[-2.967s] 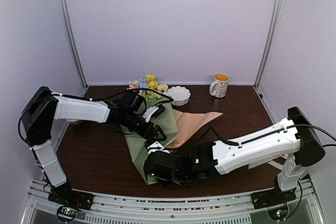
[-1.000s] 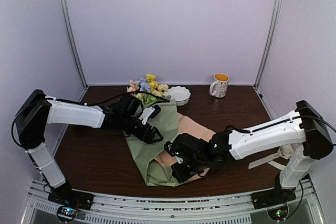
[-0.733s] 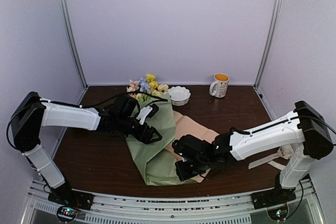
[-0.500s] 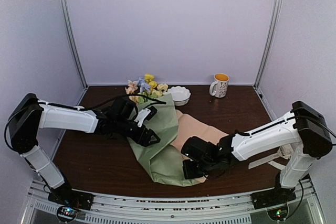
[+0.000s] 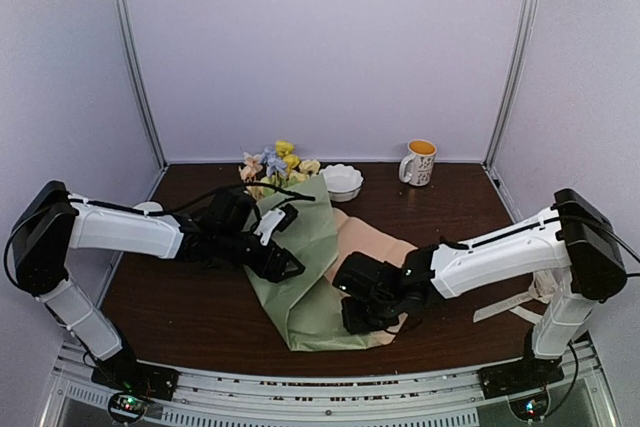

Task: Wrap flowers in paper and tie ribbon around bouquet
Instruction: Fold the two-thirds-folded wrapping paper at the center of the board.

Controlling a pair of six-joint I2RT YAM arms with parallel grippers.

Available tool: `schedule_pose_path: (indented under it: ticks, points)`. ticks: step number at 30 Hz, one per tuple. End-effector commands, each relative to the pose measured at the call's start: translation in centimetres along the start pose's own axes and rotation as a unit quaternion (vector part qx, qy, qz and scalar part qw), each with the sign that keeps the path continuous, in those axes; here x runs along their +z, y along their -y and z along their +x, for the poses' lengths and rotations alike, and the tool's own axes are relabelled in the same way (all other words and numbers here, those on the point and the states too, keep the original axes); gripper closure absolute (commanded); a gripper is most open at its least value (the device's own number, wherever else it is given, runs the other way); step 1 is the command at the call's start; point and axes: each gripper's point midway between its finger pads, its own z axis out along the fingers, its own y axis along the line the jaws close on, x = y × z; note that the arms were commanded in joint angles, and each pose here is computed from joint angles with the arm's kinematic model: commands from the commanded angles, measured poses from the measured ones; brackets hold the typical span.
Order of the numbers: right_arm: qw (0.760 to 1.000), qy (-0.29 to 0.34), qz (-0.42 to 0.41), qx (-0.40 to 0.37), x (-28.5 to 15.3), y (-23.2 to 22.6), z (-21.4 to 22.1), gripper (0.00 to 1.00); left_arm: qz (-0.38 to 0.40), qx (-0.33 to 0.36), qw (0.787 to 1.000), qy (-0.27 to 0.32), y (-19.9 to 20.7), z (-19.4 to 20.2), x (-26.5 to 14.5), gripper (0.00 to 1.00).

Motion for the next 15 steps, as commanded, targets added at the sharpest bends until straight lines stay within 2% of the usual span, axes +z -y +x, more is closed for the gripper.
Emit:
schedule_pose_path:
  ticks: [1,5,7,12,15]
  points:
    - [0.991,0.046,0.084,-0.093,-4.0,-0.2,-3.3,0.66,0.001,0.012,0.999,0.037,0.2,-1.1,-0.3,0.29]
    - [0.992,0.062,0.038,-0.100,-5.9,-2.3,-4.3,0.64,0.003,0.011,0.999,0.033,0.2,-0.9,0.1,0.29]
    - [0.994,0.054,-0.004,-0.092,-5.9,-3.6,-3.9,0.66,0.001,0.012,0.999,0.035,0.1,-0.8,0.1,0.29]
    - [0.992,0.007,-0.119,-0.051,-3.9,-6.5,-2.6,0.88,0.001,0.013,0.999,0.038,0.1,-0.8,0.1,0.29]
    - [0.986,0.000,-0.164,-0.020,-2.6,-7.8,-3.2,0.96,0.003,0.009,0.999,0.036,0.0,-0.7,0.4,0.29]
